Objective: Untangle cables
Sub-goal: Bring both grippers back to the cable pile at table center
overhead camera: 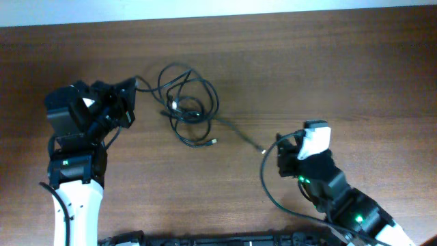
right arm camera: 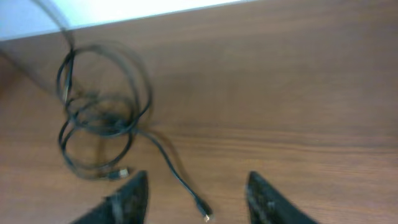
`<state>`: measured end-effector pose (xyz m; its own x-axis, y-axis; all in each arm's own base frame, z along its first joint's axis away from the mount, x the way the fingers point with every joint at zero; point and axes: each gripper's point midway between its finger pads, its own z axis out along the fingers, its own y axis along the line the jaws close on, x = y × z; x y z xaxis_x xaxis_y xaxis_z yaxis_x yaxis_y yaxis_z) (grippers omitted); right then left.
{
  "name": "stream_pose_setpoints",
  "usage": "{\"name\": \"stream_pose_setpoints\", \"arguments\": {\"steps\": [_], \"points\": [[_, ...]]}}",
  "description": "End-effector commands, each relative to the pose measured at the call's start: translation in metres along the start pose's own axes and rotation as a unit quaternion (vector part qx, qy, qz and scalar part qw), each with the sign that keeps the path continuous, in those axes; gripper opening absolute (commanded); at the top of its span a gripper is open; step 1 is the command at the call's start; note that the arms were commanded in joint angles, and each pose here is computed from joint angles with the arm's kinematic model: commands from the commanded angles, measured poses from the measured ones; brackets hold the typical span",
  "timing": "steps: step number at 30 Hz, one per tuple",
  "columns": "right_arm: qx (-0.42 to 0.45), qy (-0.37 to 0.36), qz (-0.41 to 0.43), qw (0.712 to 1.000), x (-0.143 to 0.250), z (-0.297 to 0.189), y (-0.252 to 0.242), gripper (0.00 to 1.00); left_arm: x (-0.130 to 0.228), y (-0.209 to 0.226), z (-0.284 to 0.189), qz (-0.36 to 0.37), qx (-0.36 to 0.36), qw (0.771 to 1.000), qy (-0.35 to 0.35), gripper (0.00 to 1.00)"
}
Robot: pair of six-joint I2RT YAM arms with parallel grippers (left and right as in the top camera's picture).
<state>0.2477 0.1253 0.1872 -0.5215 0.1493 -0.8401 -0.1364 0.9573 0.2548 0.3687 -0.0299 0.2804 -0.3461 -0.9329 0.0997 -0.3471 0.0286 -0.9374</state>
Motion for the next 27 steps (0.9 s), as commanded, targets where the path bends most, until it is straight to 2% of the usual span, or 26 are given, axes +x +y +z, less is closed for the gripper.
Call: {"name": "stream_pose_setpoints", "arguments": {"steps": [1, 5, 6, 8, 10, 12, 14, 15, 19, 24, 27], "points": [[-0.097, 0.049, 0.000, 0.994, 0.014, 0.013, 0.041, 0.59, 0.032, -0.038, -0.008, 0.083, 0.071, 0.991, 0.081, 0.00], [-0.173, 0.067, -0.001, 0.983, 0.019, 0.031, 0.077, 0.75, 0.060, -0.061, -0.011, 0.124, 0.122, 0.977, 0.122, 0.00], [-0.182, 0.071, -0.001, 0.981, 0.021, 0.038, 0.082, 0.81, 0.071, -0.067, -0.011, 0.135, 0.134, 0.973, 0.134, 0.00], [-0.182, 0.066, 0.000, 0.981, 0.021, 0.051, 0.086, 0.89, 0.087, -0.074, -0.012, 0.174, 0.156, 0.960, 0.151, 0.00], [-0.187, 0.053, 0.005, 0.981, 0.015, 0.055, 0.089, 0.89, 0.103, -0.087, -0.020, 0.302, 0.208, 0.917, 0.155, 0.00], [-0.192, 0.034, 0.010, 0.981, 0.005, 0.055, 0.090, 0.90, 0.120, -0.091, -0.029, 0.427, 0.255, 0.851, 0.166, 0.00], [-0.191, 0.023, 0.014, 0.981, -0.003, 0.051, 0.086, 0.90, 0.132, -0.087, -0.036, 0.507, 0.283, 0.794, 0.179, 0.00], [-0.190, 0.019, 0.015, 0.981, -0.006, 0.049, 0.085, 0.90, 0.135, -0.085, -0.039, 0.530, 0.292, 0.775, 0.183, 0.00], [-0.187, -0.003, 0.026, 0.982, -0.022, 0.033, 0.074, 0.90, 0.131, -0.091, -0.040, 0.558, 0.303, 0.756, 0.158, 0.00], [-0.172, -0.016, 0.036, 0.984, -0.030, 0.007, 0.054, 0.90, 0.104, -0.097, -0.039, 0.595, 0.294, 0.741, 0.103, 0.00], [-0.163, -0.033, 0.044, 0.985, -0.038, -0.006, 0.042, 0.90, 0.098, -0.090, -0.034, 0.633, 0.281, 0.716, 0.087, 0.00]]}}
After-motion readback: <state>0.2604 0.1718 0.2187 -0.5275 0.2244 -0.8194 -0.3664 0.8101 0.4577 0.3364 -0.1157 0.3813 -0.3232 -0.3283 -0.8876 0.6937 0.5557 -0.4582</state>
